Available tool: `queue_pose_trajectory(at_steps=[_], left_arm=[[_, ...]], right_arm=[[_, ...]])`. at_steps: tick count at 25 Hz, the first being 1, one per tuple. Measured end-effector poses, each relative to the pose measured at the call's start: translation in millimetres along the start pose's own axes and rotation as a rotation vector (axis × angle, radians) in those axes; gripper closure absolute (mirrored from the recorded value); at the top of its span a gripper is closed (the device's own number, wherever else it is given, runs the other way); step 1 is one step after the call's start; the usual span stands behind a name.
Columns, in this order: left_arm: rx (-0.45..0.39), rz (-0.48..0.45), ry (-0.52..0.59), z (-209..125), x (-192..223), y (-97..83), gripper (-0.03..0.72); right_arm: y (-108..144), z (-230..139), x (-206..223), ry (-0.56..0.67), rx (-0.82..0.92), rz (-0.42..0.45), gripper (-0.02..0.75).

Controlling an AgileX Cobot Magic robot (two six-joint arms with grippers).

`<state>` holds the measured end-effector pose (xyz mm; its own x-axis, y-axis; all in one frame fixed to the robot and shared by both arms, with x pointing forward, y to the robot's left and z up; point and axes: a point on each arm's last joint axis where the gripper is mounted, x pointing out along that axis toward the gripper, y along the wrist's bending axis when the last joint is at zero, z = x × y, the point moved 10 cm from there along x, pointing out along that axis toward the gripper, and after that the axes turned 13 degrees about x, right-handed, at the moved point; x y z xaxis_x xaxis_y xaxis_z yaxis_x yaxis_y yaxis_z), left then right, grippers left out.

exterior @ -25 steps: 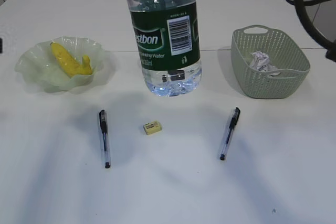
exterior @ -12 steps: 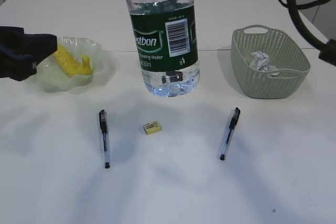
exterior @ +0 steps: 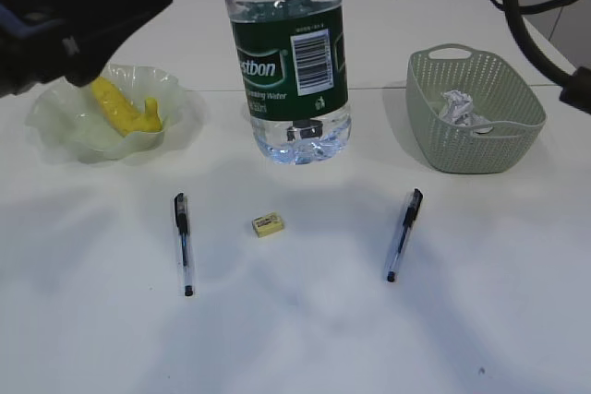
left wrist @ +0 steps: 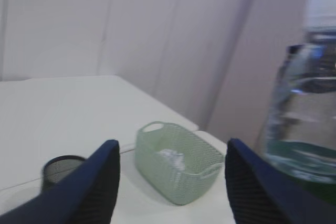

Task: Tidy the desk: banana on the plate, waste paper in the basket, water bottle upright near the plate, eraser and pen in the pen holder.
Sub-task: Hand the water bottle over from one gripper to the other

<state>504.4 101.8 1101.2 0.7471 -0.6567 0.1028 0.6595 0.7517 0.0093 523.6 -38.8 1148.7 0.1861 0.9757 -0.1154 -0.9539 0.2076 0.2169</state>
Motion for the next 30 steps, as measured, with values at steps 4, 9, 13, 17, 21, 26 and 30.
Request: queue_pose_trajectory(at_steps=[4, 9, 13, 17, 21, 26, 30], left_arm=[[0.019, -0.194, -0.009, 1.7, -3.3, -37.3, 0.245], [0.055, -0.366, -0.023, 2.6, -12.0, -69.0, 0.245], [0.047, -0.427, -0.020, -4.5, -9.9, -78.4, 0.212], [-0.004, -0.481, -0.009, -18.5, -2.2, -85.5, 0.136], [-0.060, -0.493, -0.005, -27.1, 4.5, -85.9, 0.116], [-0.097, -0.491, -0.022, -26.2, 7.4, -84.7, 0.091], [-0.107, -0.503, -0.046, -21.7, 6.4, -86.4, 0.090]], right_arm=[[-0.4, 0.1, 0.0, 0.000, -0.001, -0.002, 0.339], [-0.4, 0.1, 0.0, 0.000, -0.004, -0.002, 0.339], [-0.4, 0.1, 0.0, 0.000, -0.004, -0.002, 0.339], [2.7, -0.3, 0.0, 0.002, -0.004, 0.014, 0.339], [9.3, -1.1, -0.2, 0.006, -0.004, 0.049, 0.339], [21.5, -2.3, 5.7, 0.012, -0.006, 0.094, 0.339], [30.5, -3.3, 11.4, 0.016, -0.008, 0.121, 0.339]])
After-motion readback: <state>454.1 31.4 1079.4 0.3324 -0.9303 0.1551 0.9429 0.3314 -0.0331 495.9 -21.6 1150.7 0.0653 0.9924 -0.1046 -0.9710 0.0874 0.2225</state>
